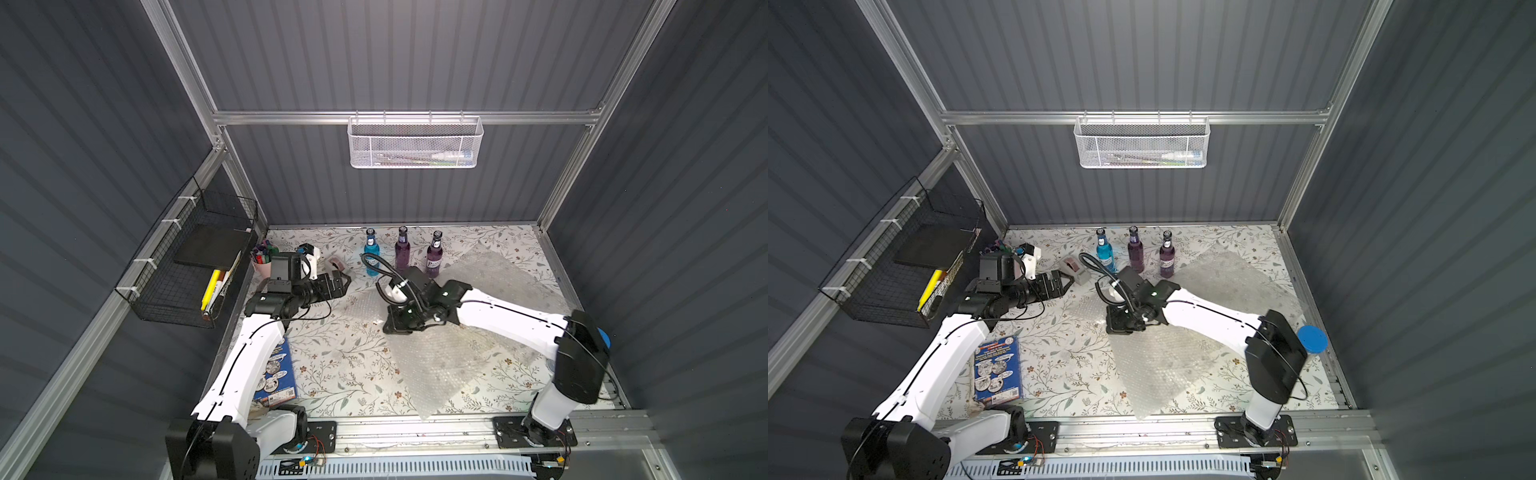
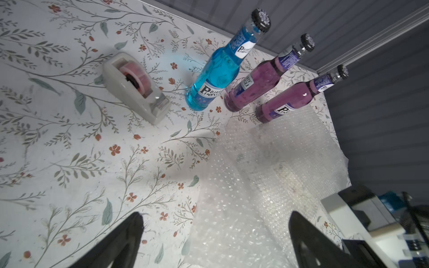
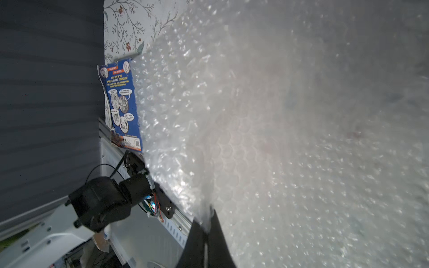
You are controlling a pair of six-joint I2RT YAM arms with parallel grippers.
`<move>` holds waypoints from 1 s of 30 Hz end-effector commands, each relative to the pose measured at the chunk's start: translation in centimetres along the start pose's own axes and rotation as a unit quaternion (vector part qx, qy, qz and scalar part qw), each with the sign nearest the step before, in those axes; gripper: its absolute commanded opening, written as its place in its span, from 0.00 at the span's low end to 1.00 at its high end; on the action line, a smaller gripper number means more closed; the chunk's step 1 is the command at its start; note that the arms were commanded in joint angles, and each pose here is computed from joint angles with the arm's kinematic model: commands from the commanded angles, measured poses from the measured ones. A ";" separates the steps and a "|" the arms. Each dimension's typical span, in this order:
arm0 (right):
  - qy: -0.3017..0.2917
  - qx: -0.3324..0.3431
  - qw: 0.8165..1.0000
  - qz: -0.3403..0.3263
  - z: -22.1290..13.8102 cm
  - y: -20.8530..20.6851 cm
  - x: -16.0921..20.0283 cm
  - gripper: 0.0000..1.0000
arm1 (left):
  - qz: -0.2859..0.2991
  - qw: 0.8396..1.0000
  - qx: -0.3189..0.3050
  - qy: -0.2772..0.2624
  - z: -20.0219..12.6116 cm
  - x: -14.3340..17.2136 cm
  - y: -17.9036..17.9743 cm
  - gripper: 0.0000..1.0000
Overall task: Wrap wine bottles in bubble wrap
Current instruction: Place the bubble wrap at the center of the board.
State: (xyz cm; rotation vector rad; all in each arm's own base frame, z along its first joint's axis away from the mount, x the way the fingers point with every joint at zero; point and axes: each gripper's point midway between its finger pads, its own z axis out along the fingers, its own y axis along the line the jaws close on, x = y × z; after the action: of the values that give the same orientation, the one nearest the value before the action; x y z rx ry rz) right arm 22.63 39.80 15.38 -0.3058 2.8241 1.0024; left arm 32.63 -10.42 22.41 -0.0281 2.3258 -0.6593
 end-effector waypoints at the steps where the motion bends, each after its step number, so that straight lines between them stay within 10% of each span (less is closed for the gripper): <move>1: -0.034 0.001 0.993 0.115 2.0 1.1 -2.5 0.05 | 0.005 0.999 -0.039 -0.006 -1.5 -0.6 1.0 0.99; 8: -0.062 0.059 0.958 0.274 6.7 -0.9 -4.0 0.07 | 0.000 0.998 -0.060 -0.010 -2.0 -0.8 1.8 0.99; 22: -0.119 -0.064 0.919 0.371 13.0 3.3 -10.7 0.14 | -0.015 0.997 -0.079 0.011 -1.6 0.8 3.0 0.99; 30: -0.142 -0.074 0.941 0.298 12.5 5.8 -12.9 0.39 | -0.021 0.997 -0.068 0.020 -0.9 1.0 2.9 0.99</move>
State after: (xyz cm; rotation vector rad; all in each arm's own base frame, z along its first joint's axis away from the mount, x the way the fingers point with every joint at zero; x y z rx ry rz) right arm 33.79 53.80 10.16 0.7706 2.6481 1.2475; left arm 31.99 -7.70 21.48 -0.1241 2.3914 -0.5135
